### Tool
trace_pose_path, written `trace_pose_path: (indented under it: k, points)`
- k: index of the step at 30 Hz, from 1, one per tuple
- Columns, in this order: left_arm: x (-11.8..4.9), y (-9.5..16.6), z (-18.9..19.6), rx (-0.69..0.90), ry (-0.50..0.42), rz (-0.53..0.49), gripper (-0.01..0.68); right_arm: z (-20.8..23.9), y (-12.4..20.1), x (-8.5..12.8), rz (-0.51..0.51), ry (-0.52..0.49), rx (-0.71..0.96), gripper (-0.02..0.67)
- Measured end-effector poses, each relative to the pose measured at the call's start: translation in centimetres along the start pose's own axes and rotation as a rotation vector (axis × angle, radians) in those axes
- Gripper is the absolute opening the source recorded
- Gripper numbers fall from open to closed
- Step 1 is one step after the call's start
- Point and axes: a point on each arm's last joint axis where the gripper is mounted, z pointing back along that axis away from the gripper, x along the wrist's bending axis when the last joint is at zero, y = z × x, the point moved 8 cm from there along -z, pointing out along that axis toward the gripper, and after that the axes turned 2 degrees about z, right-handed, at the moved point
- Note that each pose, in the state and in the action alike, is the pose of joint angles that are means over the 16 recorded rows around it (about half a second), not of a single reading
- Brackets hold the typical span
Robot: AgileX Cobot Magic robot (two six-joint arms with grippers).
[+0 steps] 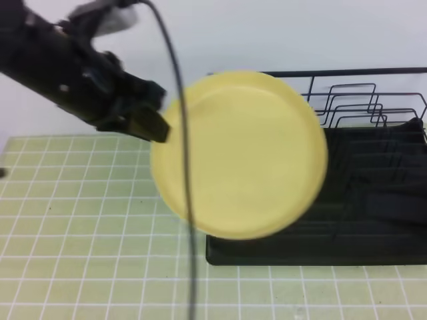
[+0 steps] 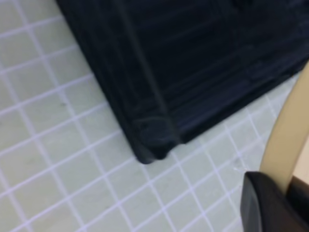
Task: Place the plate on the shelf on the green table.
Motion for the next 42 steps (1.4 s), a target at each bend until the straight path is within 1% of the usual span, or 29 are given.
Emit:
trace_pose_path:
  k: [8,12,18,23,32,42]
  points:
    - [-3.1,1.1,-1.5,0.055,0.026,-0.061,0.000,-0.1,-0.7,-0.6,-0.053,0.028,-0.040,0.278]
    - [-4.2,1.5,-1.9,0.069,0.037,-0.082,0.000,-0.1,-1.0,-1.0,-0.055,0.050,-0.057,0.313]
    - [-5.3,1.9,-2.3,0.082,0.054,-0.104,0.000,0.0,-1.2,-1.6,-0.047,0.085,-0.069,0.305]
    - [-5.7,2.0,-2.4,0.084,0.064,-0.111,0.000,0.0,-1.3,-2.1,-0.037,0.114,-0.074,0.289]
    - [-5.8,2.1,-2.5,0.089,0.063,-0.117,0.000,0.1,-1.4,-2.7,-0.033,0.151,-0.083,0.263]
    - [-5.7,2.2,-2.5,0.094,0.054,-0.126,0.000,-0.4,-1.0,-2.8,-0.054,0.132,-0.053,0.256]
